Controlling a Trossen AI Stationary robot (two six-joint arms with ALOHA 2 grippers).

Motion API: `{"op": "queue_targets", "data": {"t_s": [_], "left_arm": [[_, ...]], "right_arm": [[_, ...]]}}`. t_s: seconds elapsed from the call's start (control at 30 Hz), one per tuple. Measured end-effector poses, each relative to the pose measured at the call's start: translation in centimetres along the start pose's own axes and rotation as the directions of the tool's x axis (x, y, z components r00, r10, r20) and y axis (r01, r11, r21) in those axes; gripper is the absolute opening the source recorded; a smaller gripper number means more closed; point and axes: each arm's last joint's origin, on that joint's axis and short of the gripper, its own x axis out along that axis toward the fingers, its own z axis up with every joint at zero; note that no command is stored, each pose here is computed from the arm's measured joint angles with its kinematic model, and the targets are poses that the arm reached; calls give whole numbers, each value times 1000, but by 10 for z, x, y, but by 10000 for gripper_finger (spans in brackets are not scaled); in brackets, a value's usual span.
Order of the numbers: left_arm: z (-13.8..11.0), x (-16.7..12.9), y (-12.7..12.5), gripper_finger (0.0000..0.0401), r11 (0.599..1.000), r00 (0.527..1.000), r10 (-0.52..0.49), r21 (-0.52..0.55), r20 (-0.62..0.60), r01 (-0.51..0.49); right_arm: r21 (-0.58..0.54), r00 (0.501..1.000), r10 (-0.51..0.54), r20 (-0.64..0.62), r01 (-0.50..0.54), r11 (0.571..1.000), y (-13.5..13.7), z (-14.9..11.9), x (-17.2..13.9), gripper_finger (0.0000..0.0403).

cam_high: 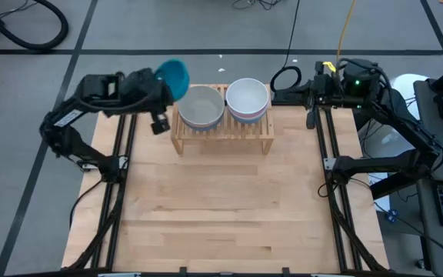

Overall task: Place and stack bowls onto a shelf
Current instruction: Stack the blue bowl on top of the gray bowl on the shelf

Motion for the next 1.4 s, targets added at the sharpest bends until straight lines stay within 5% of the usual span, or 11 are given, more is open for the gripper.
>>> {"op": "queue_targets", "data": {"t_s": [0.37, 0.53, 0.7, 0.93, 1.4], "left_arm": [[27, 73, -12, 24, 935, 959, -252, 222, -127, 275], [24, 92, -17, 24, 906, 931, -263, 267, -255, 329], [27, 97, -18, 26, 909, 935, -261, 265, -239, 321], [31, 98, -16, 79, 949, 955, -214, 190, -203, 253], [31, 91, -22, 87, 957, 965, -163, 203, -204, 205]], "right_arm": [[-12, 999, -14, 49, 15, 1000, -1, 5, -2, 0], [-18, 998, -19, 67, 20, 1000, 0, 6, -7, 0], [-24, 996, -23, 82, 25, 999, 1, 7, -13, 0], [-39, 994, -29, 103, 33, 999, 3, 8, -21, 0], [-41, 992, -33, 119, 38, 998, 4, 9, -27, 0]]}}
